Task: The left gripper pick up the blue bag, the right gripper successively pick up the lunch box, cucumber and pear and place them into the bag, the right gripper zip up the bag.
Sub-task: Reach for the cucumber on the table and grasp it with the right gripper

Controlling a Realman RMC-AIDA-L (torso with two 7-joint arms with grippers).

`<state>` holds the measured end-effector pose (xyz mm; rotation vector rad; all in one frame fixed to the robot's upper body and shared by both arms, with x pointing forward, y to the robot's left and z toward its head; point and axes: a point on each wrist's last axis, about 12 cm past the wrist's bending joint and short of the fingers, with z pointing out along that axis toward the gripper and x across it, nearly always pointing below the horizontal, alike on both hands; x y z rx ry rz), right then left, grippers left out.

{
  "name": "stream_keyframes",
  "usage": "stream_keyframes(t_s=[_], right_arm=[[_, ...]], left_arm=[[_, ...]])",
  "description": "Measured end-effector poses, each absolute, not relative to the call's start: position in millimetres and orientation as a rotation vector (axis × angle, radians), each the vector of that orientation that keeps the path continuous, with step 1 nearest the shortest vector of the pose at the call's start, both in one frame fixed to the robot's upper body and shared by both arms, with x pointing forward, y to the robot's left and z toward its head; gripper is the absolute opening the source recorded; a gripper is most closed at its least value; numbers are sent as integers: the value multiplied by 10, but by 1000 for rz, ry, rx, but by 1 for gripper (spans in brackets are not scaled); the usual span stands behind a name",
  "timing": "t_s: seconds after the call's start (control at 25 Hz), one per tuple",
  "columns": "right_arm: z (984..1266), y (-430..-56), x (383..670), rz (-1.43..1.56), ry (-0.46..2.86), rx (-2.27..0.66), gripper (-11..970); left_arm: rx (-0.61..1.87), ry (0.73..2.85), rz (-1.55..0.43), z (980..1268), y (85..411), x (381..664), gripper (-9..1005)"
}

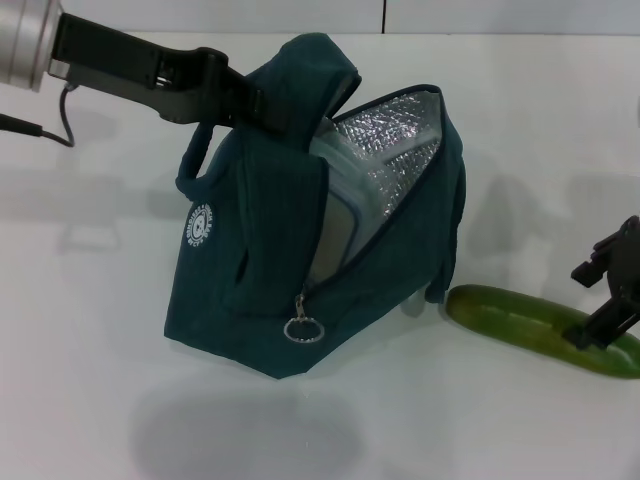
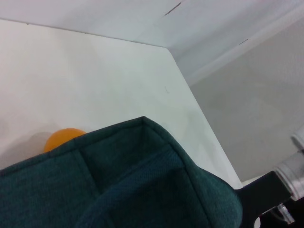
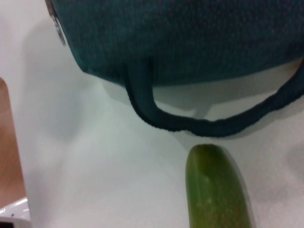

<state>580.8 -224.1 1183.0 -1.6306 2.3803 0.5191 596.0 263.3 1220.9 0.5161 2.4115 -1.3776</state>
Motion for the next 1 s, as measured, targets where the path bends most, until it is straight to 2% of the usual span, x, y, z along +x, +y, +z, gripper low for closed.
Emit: stream_keyframes(t_s=[1.0], right_arm=[[11493,-2075,5817,490,2369,-1668,856]], left_arm=[[527,2409,-1375,12219,2620,5967,45]])
